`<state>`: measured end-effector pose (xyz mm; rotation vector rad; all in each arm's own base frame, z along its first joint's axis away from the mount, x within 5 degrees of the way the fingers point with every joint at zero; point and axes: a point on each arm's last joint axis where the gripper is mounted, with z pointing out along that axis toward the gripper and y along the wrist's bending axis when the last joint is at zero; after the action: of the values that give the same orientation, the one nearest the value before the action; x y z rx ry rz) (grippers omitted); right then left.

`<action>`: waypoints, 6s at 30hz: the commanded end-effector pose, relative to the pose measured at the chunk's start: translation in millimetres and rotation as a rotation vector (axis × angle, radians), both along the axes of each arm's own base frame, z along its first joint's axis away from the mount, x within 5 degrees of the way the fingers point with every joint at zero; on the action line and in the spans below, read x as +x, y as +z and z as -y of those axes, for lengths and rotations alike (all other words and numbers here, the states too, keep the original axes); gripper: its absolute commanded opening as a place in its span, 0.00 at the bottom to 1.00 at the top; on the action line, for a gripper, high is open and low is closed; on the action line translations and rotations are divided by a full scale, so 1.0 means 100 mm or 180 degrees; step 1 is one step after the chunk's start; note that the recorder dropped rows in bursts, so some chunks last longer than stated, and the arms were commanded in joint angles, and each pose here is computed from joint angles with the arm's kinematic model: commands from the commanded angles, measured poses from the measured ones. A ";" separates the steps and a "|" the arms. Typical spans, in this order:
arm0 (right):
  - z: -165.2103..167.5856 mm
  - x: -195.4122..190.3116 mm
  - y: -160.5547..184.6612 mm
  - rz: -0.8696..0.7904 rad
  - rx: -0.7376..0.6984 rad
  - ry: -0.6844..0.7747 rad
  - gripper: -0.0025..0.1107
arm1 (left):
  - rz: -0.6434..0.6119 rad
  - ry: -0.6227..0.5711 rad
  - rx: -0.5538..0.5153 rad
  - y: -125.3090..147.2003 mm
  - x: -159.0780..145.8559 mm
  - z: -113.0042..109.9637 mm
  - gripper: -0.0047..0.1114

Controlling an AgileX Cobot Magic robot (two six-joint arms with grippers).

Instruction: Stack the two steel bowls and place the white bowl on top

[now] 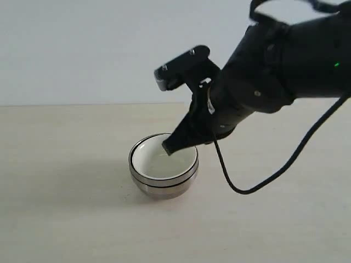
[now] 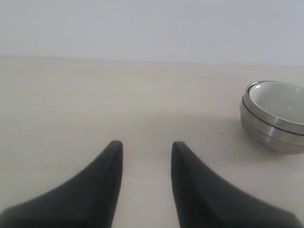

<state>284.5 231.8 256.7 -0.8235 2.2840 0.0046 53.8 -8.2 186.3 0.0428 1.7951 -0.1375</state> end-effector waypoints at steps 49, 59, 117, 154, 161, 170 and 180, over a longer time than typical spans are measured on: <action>-0.01 0.40 -0.49 -0.0058 0.0618 -0.0272 0.02 | -0.0003 0.0005 0.0011 -0.01 0.00 0.00 0.32; -0.55 0.13 -0.27 0.0285 0.1412 0.0423 0.02 | -0.0003 0.0005 0.0011 -0.01 0.00 0.00 0.32; 0.71 -1.11 1.14 0.1350 0.1798 0.0603 0.02 | -0.0003 0.0005 0.0011 -0.01 0.00 0.00 0.32; 2.58 -3.03 1.12 0.3234 0.2048 -0.1438 0.02 | -0.0003 0.0005 0.0011 -0.01 0.00 0.00 0.32; 2.47 -2.92 0.99 0.3315 0.2079 -0.1503 0.02 | -0.0003 0.0005 0.0011 -0.01 0.00 0.00 0.32; 2.40 -2.65 0.55 0.2743 0.2445 -0.1652 0.02 | -0.0003 0.0005 0.0011 -0.01 0.00 0.00 0.32; 2.28 -2.31 -0.33 0.2199 0.2680 -0.1641 0.02 | -0.0003 0.0005 0.0011 -0.01 0.00 0.00 0.32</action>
<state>48.7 1.2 241.6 0.1845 1.5554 0.3084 53.8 -8.2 186.3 0.0428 1.7951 -0.1375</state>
